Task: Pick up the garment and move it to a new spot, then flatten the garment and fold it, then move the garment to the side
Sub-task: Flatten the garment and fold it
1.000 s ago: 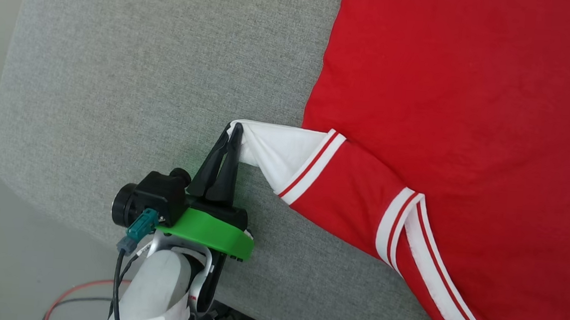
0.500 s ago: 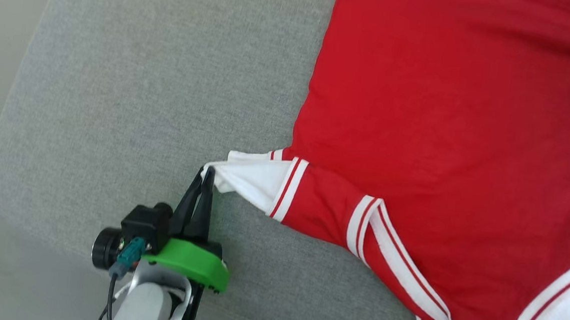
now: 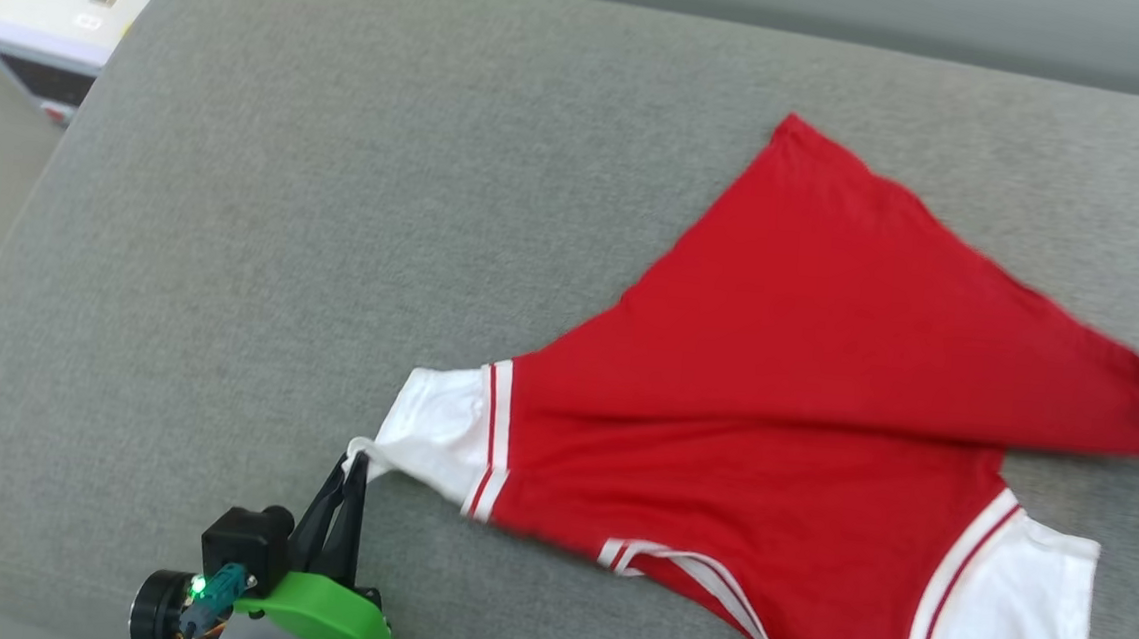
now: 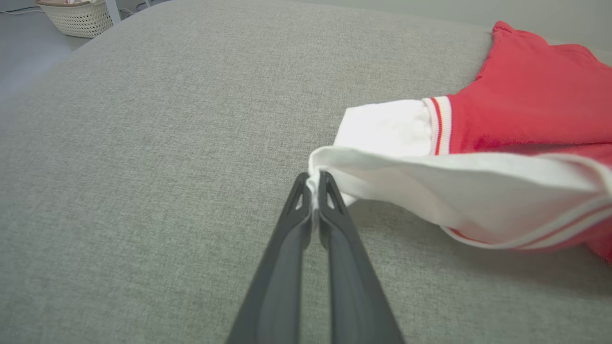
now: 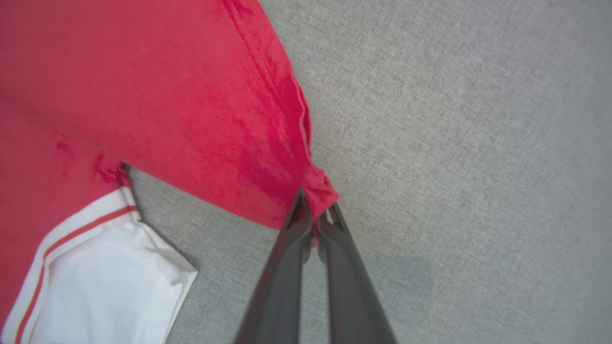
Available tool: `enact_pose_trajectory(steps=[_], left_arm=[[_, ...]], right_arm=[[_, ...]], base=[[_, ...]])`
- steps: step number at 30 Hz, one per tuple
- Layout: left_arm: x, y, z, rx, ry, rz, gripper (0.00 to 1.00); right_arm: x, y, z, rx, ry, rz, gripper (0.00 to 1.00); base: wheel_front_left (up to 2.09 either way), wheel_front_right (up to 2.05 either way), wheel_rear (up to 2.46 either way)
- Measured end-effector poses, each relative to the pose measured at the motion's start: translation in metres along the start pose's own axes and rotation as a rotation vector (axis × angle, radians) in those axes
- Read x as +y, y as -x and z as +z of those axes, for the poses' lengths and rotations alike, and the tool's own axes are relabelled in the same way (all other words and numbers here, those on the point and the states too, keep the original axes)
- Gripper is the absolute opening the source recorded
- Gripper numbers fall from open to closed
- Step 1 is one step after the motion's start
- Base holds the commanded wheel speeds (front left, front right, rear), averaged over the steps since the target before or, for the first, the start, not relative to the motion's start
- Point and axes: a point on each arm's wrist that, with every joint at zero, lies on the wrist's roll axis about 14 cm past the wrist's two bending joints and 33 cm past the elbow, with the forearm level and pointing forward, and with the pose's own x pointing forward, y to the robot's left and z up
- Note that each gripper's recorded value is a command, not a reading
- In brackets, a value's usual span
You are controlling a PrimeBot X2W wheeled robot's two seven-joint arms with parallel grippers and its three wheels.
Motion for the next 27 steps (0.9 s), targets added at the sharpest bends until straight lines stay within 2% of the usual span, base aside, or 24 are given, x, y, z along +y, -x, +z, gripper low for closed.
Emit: enact_pose_trajectory(steps=[10,18,21,24,25,26,27], left_arm=[[-0.013,0.003,0.004,-0.021,-0.009,-0.073,0.00],[-0.025,0.000,0.012,-0.047,-0.009,-0.114,0.00],[-0.025,0.000,0.011,-0.043,-0.009,-0.114,0.00],[-0.025,0.000,0.010,-0.041,-0.009,-0.115,0.00],[-0.025,0.000,0.010,-0.042,-0.009,-0.115,0.00],[-0.025,0.000,0.011,-0.042,-0.009,-0.116,0.00],[-0.025,0.000,0.011,-0.043,-0.009,-0.116,0.00]], right_arm=[[0.022,0.055,-0.116,0.098,-0.177,0.013,0.00],[0.058,0.074,-0.183,0.170,-0.308,0.068,0.00],[0.074,0.071,-0.198,0.201,-0.336,0.100,0.00],[0.076,0.069,-0.193,0.173,-0.350,0.103,0.00],[0.071,0.069,-0.186,0.142,-0.347,0.090,0.31],[0.065,0.069,-0.178,0.108,-0.342,0.074,0.99],[0.059,0.070,-0.168,0.066,-0.337,0.057,1.00]], base=[[0.00,0.00,0.00],[0.00,0.00,0.00],[0.00,0.00,0.00],[0.00,0.00,0.00],[0.00,0.00,0.00],[0.00,0.00,0.00],[0.00,0.00,0.00]])
